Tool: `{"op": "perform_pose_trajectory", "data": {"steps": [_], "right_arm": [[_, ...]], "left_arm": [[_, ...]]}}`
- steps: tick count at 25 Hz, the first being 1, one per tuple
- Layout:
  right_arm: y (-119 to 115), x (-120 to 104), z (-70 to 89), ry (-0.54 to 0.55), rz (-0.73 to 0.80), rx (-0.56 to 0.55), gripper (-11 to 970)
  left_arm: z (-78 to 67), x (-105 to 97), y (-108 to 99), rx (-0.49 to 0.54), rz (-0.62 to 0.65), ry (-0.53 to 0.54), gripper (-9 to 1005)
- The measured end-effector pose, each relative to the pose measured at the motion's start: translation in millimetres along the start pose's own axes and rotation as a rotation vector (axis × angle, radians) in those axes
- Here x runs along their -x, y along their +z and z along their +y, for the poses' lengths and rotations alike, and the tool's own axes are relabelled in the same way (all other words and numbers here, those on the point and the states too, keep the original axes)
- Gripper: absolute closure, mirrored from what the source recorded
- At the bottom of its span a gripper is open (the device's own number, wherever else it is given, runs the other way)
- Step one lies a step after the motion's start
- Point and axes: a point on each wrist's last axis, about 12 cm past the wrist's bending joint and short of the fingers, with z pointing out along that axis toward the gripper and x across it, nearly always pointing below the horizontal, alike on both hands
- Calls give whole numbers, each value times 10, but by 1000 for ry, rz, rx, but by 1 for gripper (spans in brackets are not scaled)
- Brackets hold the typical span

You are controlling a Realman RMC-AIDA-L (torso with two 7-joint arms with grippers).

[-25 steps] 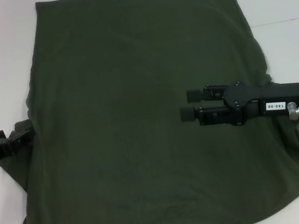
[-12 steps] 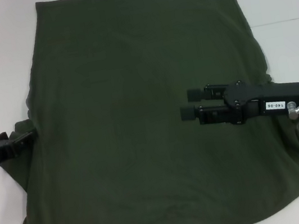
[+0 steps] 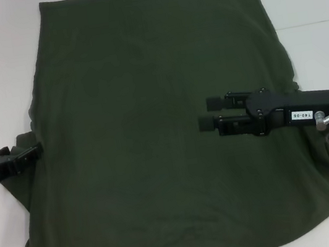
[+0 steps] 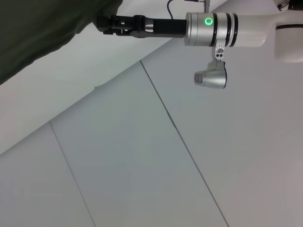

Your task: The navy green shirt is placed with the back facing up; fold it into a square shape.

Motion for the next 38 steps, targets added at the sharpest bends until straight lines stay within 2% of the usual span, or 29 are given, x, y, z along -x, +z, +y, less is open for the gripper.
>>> {"op": "perform_pose_trajectory", "data": {"steps": [7,16,21,32,38], "right_arm": [[-9,-7,-1,2,-2,-3,191],[-7,-12,1,1,-5,-2,192],[-15,-20,4,2,-7,-2,192],[-17,-31,5,6,-11,-4,193],[-16,-48,7,4,-22,-5,193]], "left_arm": [[14,8,-8,8,2,10,121],[15,8,-5,8,30,38,288],[11,14,-5,5,29,38,529],[45,83,-24,23,16,48,968],[98,172,-27,57,0,67,998]]}}
